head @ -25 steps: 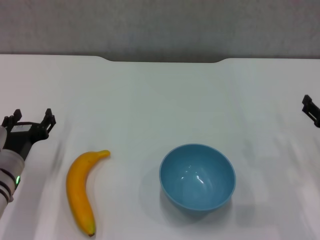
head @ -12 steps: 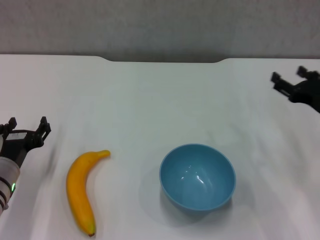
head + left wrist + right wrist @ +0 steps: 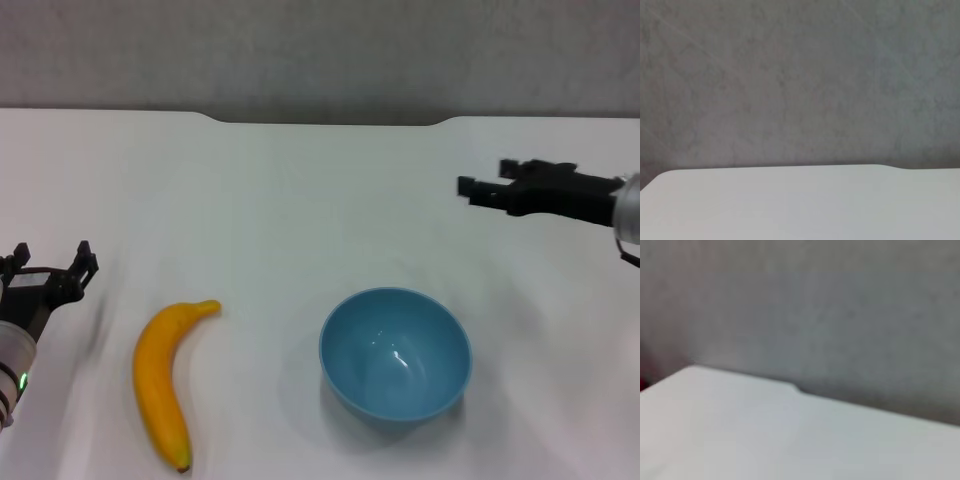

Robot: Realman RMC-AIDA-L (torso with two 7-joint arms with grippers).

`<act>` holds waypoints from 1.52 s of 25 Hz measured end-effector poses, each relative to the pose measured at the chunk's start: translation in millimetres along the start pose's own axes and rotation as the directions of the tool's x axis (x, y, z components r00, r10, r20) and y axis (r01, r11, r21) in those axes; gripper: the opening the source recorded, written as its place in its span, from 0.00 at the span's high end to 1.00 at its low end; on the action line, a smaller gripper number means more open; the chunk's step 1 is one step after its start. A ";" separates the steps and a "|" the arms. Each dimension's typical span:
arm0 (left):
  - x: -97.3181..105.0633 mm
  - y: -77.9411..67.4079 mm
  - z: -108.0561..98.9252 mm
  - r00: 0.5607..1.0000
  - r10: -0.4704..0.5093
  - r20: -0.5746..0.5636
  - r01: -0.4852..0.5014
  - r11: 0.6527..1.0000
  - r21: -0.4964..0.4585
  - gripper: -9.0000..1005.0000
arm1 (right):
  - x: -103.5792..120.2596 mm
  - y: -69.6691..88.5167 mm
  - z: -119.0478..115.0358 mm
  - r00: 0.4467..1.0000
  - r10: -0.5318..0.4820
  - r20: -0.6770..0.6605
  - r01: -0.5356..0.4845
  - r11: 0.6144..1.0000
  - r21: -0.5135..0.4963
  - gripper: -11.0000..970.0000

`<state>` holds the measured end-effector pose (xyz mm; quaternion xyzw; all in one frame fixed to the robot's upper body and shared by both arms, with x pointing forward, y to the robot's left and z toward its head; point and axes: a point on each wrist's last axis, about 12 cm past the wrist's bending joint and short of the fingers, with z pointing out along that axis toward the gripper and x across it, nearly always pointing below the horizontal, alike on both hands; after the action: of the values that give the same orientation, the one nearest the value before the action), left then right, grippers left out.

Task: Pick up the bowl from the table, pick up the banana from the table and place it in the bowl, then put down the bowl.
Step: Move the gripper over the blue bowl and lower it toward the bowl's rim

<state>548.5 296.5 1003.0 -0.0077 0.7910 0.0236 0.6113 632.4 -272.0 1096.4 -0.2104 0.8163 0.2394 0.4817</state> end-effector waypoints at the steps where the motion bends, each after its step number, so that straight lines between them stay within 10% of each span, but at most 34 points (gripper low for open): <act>1: 0.1 0.1 -0.1 1.000 0.000 0.000 0.000 1.000 0.000 0.19 | -4.5 2.4 1.4 1.000 -0.003 -0.023 0.003 1.000 -0.008 0.15; 20: 2.4 0.5 -0.4 1.000 -0.001 -0.017 0.001 1.000 0.000 0.19 | -43.2 28.6 -4.7 0.928 0.074 -0.364 -0.099 0.994 -0.053 0.15; 38: -0.8 -3.3 2.1 1.000 -0.005 -0.008 0.005 1.000 0.009 0.19 | -13.6 44.8 25.1 0.824 0.097 -0.558 -0.156 0.986 -0.058 0.15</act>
<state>550.9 293.2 1003.2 -0.0070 0.7936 0.0183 0.6081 630.0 -219.9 1106.3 -0.2399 0.9197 0.2405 0.1970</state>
